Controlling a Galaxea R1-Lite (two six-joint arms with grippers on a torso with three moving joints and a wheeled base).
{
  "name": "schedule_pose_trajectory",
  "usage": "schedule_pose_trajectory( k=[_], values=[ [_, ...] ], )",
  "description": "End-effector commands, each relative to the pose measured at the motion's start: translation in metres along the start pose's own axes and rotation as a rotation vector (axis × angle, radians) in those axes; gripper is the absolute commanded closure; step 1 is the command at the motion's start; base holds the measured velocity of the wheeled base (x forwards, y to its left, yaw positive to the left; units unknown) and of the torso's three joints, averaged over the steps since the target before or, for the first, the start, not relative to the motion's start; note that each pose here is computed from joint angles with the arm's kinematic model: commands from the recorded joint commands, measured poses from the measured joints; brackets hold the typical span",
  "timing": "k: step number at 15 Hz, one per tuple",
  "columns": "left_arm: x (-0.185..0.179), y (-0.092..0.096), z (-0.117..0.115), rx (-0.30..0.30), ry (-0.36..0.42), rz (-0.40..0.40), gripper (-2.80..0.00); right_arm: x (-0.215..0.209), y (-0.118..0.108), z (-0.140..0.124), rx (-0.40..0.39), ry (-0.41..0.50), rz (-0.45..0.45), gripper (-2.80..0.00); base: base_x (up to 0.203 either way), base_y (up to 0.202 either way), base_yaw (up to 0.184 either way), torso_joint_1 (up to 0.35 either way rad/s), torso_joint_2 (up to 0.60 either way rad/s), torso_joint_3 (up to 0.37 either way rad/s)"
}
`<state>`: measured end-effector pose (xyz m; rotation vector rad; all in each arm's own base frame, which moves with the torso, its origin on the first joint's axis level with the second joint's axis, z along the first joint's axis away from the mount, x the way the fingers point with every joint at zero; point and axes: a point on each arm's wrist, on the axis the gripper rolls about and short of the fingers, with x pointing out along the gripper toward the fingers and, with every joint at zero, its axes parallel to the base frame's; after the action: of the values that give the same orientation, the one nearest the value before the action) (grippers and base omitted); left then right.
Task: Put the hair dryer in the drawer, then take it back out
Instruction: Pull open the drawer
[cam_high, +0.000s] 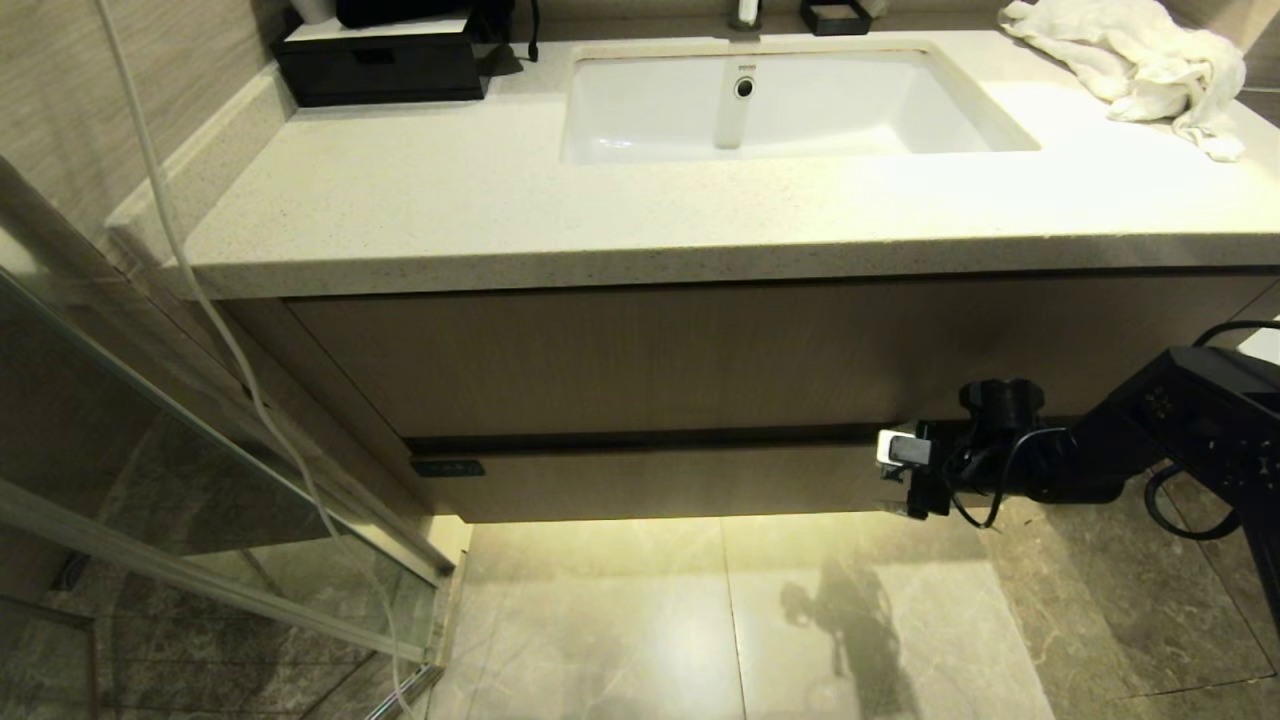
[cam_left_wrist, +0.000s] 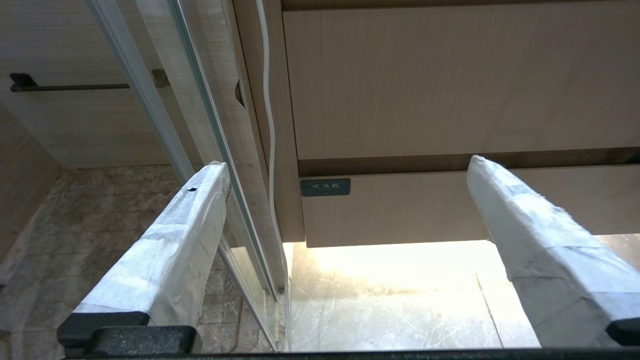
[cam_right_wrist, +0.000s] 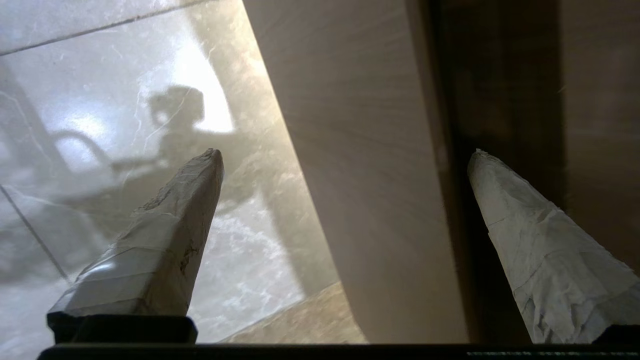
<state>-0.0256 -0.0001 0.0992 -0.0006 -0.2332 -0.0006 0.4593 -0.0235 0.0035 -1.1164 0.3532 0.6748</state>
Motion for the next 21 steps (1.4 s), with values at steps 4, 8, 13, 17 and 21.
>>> schedule_pose_trajectory(
  k=[4, 8, 13, 17, 21],
  values=[
    [0.0011, 0.0, -0.0115, 0.0, 0.038, 0.0, -2.8, 0.0026, 0.0036, -0.0007, 0.02, 0.013, 0.008, -2.8, 0.0, 0.0, 0.0, 0.0, 0.0, 0.0],
    [0.0011, 0.0, -0.0115, 0.0, 0.038, 0.0, -2.8, 0.0024, 0.0035, -0.0013, 0.041, 0.015, 0.008, -2.8, 0.0, 0.0, 0.0, 0.0, 0.0, 0.0],
    [0.0011, 0.0, -0.0115, 0.0, 0.038, 0.0, -2.8, -0.0003, 0.0037, 0.0004, 0.062, 0.024, 0.028, -2.8, 0.0, 0.0, 0.0, 0.0, 0.0, 0.0],
    [0.0011, 0.0, -0.0115, 0.0, 0.038, 0.0, -2.8, 0.0, 0.0052, 0.0024, 0.09, 0.08, 0.029, -2.8, 0.0, 0.0, 0.0, 0.0, 0.0, 0.0],
    [0.0011, 0.0, -0.0115, 0.0, 0.038, 0.0, -2.8, -0.0028, 0.0064, 0.0037, 0.098, 0.095, 0.042, -2.8, 0.0, 0.0, 0.0, 0.0, 0.0, 0.0]
  ],
)
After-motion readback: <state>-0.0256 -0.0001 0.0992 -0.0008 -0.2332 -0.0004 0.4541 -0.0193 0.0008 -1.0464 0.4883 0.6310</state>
